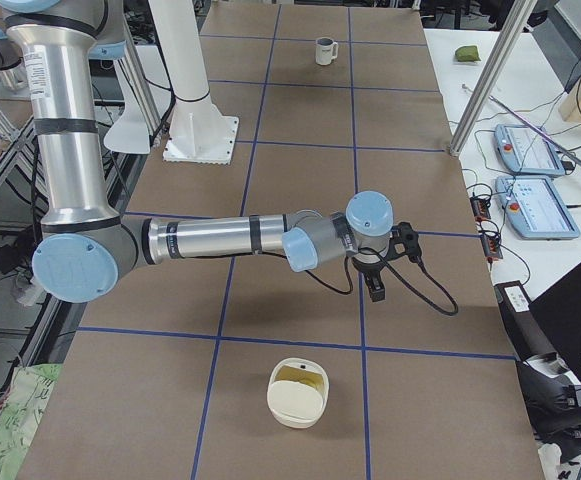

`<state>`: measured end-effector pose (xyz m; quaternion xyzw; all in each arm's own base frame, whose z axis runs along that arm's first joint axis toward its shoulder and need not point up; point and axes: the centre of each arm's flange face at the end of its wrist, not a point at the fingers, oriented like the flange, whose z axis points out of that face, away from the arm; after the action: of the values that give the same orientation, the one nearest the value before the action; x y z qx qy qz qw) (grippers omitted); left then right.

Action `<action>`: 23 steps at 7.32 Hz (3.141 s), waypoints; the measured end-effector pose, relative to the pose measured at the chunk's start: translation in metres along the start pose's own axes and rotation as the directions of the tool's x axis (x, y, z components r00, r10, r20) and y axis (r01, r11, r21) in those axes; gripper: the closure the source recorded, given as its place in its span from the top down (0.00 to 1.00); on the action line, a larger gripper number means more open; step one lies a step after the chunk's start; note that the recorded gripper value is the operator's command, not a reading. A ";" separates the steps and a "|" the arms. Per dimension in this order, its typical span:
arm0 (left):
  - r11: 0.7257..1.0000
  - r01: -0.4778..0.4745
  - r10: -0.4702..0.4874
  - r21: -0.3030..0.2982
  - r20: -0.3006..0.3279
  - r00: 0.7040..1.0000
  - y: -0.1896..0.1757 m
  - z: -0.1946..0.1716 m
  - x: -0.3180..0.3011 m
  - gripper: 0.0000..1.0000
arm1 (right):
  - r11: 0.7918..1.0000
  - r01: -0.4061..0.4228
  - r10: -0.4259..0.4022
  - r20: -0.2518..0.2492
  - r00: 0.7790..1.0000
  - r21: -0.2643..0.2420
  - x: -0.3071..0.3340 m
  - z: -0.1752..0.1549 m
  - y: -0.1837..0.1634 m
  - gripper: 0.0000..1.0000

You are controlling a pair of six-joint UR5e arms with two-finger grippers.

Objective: Left arm hands cup to right arm to dump lemon

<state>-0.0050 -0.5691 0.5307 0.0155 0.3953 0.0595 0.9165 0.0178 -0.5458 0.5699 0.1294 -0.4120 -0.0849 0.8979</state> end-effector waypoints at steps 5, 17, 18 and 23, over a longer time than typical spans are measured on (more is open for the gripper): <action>0.999 0.046 -0.046 -0.028 -0.003 0.999 0.007 0.014 -0.041 1.00 | 0.987 -0.043 0.032 -0.078 0.996 -0.152 0.027 -0.022 0.058 1.00; 0.999 -0.013 0.013 0.035 -0.010 1.000 0.037 -0.002 -0.020 1.00 | 0.991 0.082 -0.086 -0.035 0.996 -0.106 -0.010 -0.019 0.068 1.00; 0.998 -0.026 0.027 0.049 -0.009 1.000 0.042 -0.008 -0.014 1.00 | 0.993 0.060 -0.064 -0.038 0.997 -0.098 -0.002 -0.025 0.079 1.00; 0.998 0.055 -0.055 -0.018 -0.003 0.998 0.060 0.025 -0.048 1.00 | 0.993 -0.012 0.011 -0.006 1.000 -0.120 0.010 -0.020 0.110 1.00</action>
<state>-0.0257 -0.5149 0.5869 -0.0037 0.3967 0.0377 0.9172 0.0442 -0.4399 0.5981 0.0732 -0.4046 -0.1038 0.9056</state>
